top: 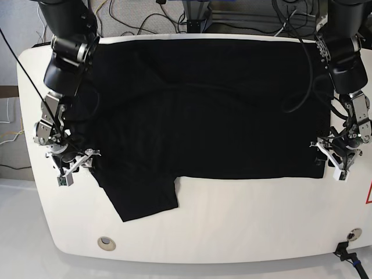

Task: Fold the T-shirt properly
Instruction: 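Grasp the shirt's side edges midway with both grippers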

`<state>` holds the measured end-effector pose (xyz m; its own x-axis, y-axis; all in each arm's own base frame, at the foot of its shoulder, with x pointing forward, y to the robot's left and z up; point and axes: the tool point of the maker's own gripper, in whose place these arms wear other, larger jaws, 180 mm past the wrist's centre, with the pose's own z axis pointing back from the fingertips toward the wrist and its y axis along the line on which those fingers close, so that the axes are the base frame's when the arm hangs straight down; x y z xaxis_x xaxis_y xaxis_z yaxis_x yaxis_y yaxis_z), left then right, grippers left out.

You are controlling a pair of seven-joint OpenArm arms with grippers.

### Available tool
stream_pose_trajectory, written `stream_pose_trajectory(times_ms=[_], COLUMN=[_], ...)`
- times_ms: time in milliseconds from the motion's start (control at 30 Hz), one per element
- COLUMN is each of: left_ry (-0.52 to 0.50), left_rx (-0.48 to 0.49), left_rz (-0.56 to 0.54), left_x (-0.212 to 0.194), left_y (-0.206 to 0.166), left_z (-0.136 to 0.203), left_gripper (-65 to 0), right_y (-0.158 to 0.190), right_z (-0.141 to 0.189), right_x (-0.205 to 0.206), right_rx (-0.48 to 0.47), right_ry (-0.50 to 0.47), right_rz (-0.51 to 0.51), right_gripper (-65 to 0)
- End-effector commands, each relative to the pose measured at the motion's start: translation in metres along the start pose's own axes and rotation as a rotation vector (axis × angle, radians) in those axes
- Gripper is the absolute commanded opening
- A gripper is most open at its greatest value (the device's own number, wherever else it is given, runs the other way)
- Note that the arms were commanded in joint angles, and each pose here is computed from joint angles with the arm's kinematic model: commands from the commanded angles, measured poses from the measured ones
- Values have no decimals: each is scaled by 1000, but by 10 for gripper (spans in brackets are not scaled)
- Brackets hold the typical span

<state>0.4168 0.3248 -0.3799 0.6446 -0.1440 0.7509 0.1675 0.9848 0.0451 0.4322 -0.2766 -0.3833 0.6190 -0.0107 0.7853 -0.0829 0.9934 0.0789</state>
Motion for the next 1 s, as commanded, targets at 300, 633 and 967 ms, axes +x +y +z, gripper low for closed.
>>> stream_pose_trajectory(times_ms=[300, 633, 967], left_ry=[-89, -88, -87], left_rx=[7, 12, 56], left_rz=[76, 76, 84], left_x=[16, 16, 16], left_y=[23, 24, 37], left_z=[-4, -3, 0], left_gripper=[-329, -329, -329], right_y=[-24, 13, 27], right_z=[-25, -38, -37], right_x=[-2, -6, -16], right_rx=[12, 75, 90], right_ry=[-74, -56, -25], right_rz=[-176, -190, -169], right_gripper=[-270, -273, -483])
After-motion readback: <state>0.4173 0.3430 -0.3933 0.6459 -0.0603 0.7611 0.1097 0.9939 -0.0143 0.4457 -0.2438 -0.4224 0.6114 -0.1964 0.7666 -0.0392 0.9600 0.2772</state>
